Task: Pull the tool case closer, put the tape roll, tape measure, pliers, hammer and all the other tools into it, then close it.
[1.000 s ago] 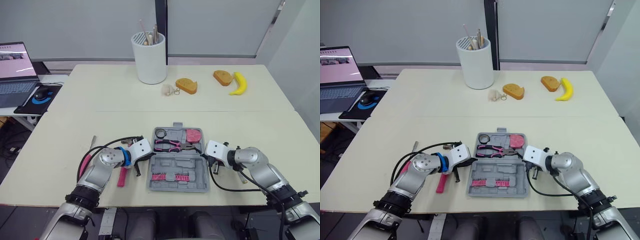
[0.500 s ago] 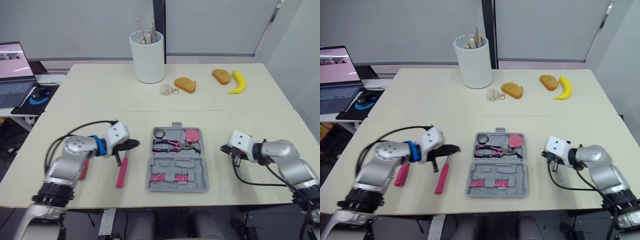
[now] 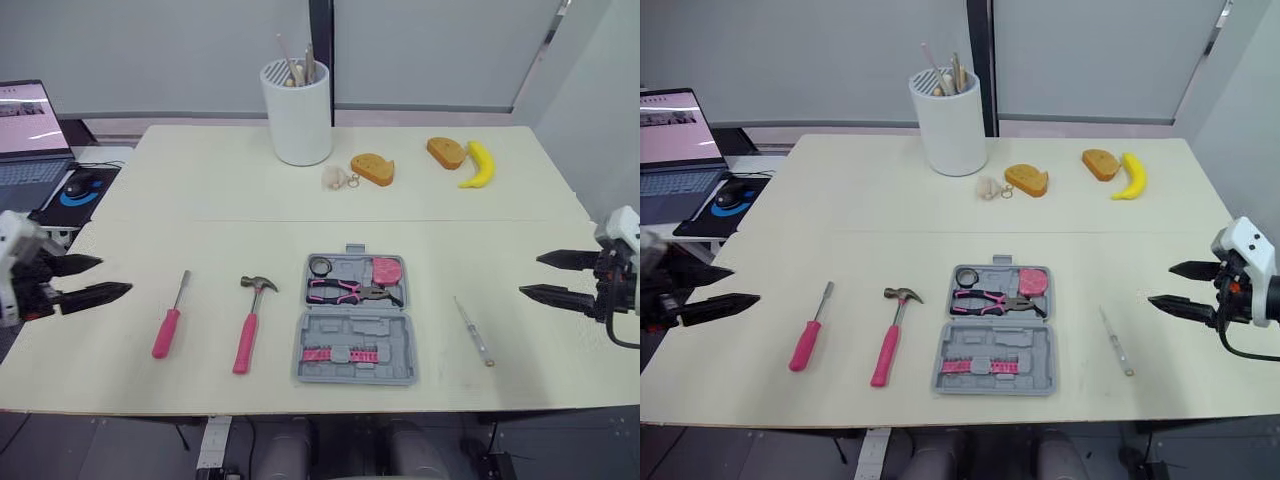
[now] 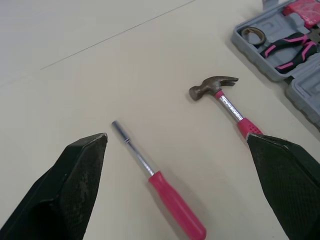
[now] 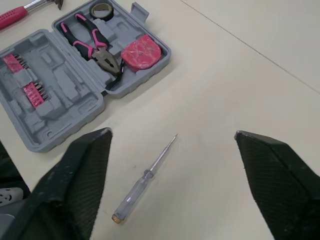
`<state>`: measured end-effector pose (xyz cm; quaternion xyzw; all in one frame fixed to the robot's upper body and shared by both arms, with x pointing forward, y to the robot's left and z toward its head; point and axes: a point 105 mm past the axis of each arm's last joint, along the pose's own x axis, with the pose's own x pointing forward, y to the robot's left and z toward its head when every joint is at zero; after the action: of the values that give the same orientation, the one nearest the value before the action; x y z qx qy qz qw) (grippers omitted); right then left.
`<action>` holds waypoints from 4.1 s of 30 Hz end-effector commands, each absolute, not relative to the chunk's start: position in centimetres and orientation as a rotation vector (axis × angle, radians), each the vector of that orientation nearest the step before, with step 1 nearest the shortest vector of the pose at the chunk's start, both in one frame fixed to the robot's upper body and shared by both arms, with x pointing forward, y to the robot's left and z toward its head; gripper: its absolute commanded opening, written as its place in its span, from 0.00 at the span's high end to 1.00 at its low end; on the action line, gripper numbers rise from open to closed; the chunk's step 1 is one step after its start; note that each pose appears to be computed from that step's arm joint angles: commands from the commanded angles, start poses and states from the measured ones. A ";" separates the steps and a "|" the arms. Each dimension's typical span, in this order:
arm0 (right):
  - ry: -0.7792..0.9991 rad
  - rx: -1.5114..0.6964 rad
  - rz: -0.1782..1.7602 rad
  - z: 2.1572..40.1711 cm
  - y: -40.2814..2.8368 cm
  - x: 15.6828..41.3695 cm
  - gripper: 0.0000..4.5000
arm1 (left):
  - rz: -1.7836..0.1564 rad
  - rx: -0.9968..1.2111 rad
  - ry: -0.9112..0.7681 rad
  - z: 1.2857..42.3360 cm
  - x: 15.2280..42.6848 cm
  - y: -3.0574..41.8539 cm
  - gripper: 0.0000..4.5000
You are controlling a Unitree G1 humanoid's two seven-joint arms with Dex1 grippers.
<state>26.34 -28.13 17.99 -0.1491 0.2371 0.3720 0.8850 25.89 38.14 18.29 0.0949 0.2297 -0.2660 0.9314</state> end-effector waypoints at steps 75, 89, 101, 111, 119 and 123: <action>0.517 -0.373 0.699 12.0 -24.1 25.2 0.01 | -1.547 0.333 0.087 17.0 22.1 7.7 0.00; 0.557 -0.281 0.404 5.2 -23.6 26.7 0.01 | -1.532 0.384 0.046 16.2 22.2 7.3 0.00; 0.633 -0.198 0.346 2.7 -24.1 26.4 0.44 | -1.519 0.374 0.056 16.1 22.3 7.4 0.00; 0.616 -0.140 0.368 2.7 -22.5 25.8 0.92 | -1.508 0.378 0.044 16.2 22.3 7.4 0.00; 0.555 -0.035 0.251 4.4 -21.3 27.1 0.93 | -1.513 0.378 0.050 16.2 22.2 7.4 0.00; 0.548 0.027 0.142 4.7 -20.8 27.7 0.93 | -1.515 0.378 0.044 16.4 22.4 7.2 0.00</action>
<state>27.48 -20.21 3.58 0.0175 0.2855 0.0966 0.9533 22.61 7.60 15.97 0.1679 0.0309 -0.6777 0.7153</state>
